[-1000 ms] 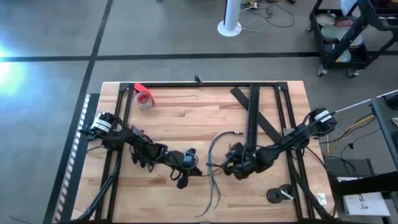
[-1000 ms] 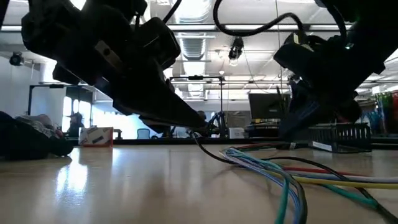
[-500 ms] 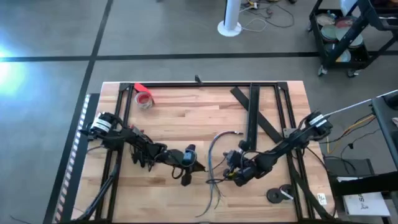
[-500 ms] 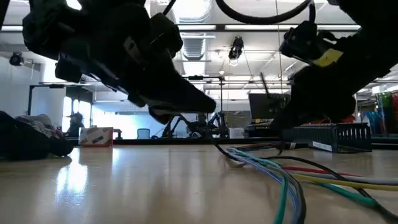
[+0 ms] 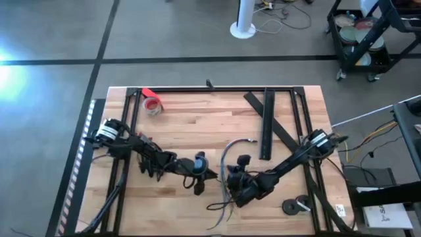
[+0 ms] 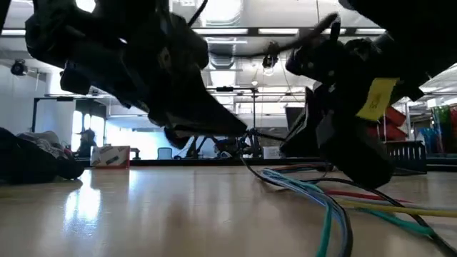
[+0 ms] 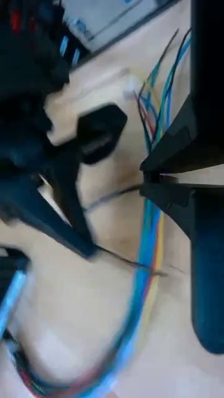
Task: Ziptie cables
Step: Wrap the zip tie around the cable bundle
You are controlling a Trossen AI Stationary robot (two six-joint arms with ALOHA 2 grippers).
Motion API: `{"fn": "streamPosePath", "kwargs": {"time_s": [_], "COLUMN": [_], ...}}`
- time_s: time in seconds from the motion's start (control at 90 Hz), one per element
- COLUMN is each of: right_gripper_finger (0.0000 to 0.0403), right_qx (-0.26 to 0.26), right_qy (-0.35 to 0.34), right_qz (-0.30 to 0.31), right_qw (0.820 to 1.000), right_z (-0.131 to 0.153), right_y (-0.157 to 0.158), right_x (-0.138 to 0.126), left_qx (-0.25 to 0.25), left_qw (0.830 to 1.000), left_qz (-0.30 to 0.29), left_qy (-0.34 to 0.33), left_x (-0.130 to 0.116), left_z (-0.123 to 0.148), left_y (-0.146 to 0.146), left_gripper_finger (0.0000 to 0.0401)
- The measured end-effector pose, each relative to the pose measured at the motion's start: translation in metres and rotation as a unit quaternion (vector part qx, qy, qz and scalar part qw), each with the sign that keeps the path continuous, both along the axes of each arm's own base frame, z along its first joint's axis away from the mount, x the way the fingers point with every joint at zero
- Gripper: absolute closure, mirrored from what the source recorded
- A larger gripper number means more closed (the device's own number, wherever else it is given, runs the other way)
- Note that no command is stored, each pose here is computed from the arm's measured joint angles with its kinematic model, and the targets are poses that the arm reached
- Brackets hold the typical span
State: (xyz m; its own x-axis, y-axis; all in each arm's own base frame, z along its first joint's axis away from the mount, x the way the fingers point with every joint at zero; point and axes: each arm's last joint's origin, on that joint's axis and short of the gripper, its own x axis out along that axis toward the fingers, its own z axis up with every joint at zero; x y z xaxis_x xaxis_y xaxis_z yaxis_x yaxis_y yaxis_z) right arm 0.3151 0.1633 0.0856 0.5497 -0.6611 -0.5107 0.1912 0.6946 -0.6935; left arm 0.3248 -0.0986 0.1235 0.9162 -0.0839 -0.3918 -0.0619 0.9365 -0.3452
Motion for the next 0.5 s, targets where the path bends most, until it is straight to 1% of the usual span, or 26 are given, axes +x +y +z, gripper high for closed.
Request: {"fn": "streamPosePath", "kwargs": {"time_s": [0.044,0.122,0.244,0.378,0.411,0.5], "right_gripper_finger": [0.0403,0.0403,0.0403,0.0403,0.0403,0.0403], "right_qx": [-0.02,-0.037,-0.039,-0.05,-0.052,-0.061], "right_qy": [0.006,0.01,0.015,0.021,0.023,0.023], "right_qz": [-0.012,-0.023,-0.019,-0.006,-0.001,0.008], "right_qw": [1.0,0.999,0.999,0.999,0.998,0.998], "right_z": [0.002,0.004,0.002,-0.002,-0.003,-0.006], "right_y": [0.0,0.002,0.004,0.009,0.01,0.012], "right_x": [-0.001,-0.002,-0.005,-0.015,-0.017,-0.02], "left_qx": [-0.007,-0.017,-0.025,-0.024,-0.032,-0.072], "left_qw": [1.0,1.0,0.999,0.998,0.998,0.994], "left_qz": [0.009,0.019,0.035,0.055,0.06,0.081], "left_qy": [0.003,0.007,0.007,0.007,0.007,0.007], "left_x": [-0.001,-0.004,-0.005,-0.008,-0.008,-0.008], "left_z": [-0.001,-0.003,-0.004,-0.006,-0.006,-0.007], "left_y": [0.0,0.0,-0.002,-0.003,-0.002,0.002], "left_gripper_finger": [0.0393,0.0393,0.0393,0.0393,0.0393,0.0394]}}
